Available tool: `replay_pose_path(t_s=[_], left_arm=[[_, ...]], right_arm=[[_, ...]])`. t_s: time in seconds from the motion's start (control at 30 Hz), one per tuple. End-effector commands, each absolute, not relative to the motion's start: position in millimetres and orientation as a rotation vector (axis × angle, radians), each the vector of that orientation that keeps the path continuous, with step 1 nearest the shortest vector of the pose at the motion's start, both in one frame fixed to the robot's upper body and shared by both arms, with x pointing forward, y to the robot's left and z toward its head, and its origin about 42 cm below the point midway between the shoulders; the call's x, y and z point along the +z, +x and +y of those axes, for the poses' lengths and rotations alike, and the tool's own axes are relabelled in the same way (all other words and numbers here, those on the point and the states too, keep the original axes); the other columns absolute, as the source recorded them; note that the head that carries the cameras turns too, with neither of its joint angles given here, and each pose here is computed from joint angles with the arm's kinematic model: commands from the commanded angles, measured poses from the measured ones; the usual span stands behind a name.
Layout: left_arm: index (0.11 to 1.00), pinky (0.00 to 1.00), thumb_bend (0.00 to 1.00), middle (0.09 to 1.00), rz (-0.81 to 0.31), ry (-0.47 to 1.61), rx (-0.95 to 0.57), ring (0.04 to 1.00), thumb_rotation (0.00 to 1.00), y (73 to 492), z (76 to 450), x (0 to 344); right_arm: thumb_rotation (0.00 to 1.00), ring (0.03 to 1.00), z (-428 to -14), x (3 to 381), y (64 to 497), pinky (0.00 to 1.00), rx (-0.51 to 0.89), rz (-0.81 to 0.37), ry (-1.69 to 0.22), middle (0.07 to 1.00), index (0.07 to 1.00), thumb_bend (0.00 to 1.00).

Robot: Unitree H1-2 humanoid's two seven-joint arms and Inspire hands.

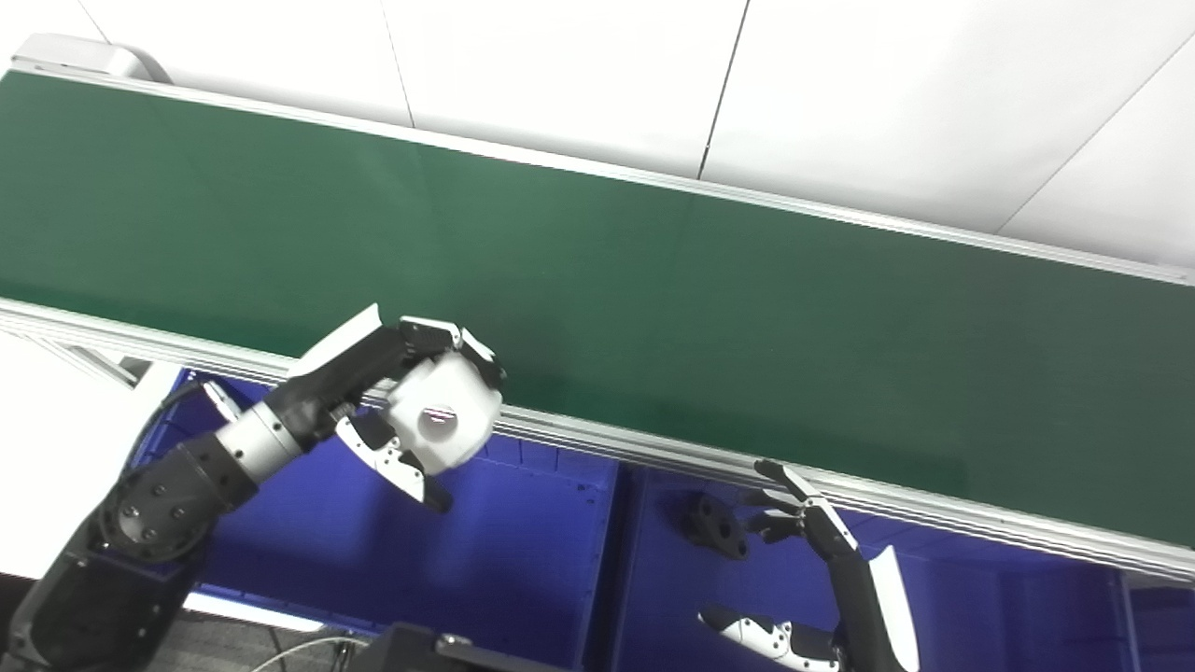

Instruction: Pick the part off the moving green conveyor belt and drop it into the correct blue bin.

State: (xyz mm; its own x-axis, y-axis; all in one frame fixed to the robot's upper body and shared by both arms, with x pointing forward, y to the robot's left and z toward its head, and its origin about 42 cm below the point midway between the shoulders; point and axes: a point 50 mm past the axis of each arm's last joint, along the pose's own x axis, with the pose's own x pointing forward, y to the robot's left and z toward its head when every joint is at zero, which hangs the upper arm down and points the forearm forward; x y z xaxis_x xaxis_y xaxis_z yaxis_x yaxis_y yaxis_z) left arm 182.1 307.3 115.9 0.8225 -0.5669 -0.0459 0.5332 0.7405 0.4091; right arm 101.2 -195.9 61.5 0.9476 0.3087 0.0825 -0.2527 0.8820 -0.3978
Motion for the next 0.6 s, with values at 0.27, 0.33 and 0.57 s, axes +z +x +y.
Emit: replay_pose_path(t_s=[0.27,0.33,0.57], left_arm=[[0.486,0.44,0.5,0.499,-0.075,0.487,-0.642,0.462,0.0,182,310,104],[0.486,0.44,0.5,0.499,-0.062,0.508,-0.649,0.462,0.0,181,310,102],[0.486,0.42,0.5,0.499,-0.01,0.512,-0.674,0.461,0.0,181,312,86]], right_arm=[[0.34,0.612,-193,71,102,0.58,0.299,-0.221,-0.36,0.703,0.833,0.72],[0.35,0.612,-193,71,102,0.58,0.299,-0.222,-0.363,0.702,0.834,0.72],[0.35,0.614,-193,72,103,0.58,0.298,-0.23,-0.37,0.702,0.836,0.72]])
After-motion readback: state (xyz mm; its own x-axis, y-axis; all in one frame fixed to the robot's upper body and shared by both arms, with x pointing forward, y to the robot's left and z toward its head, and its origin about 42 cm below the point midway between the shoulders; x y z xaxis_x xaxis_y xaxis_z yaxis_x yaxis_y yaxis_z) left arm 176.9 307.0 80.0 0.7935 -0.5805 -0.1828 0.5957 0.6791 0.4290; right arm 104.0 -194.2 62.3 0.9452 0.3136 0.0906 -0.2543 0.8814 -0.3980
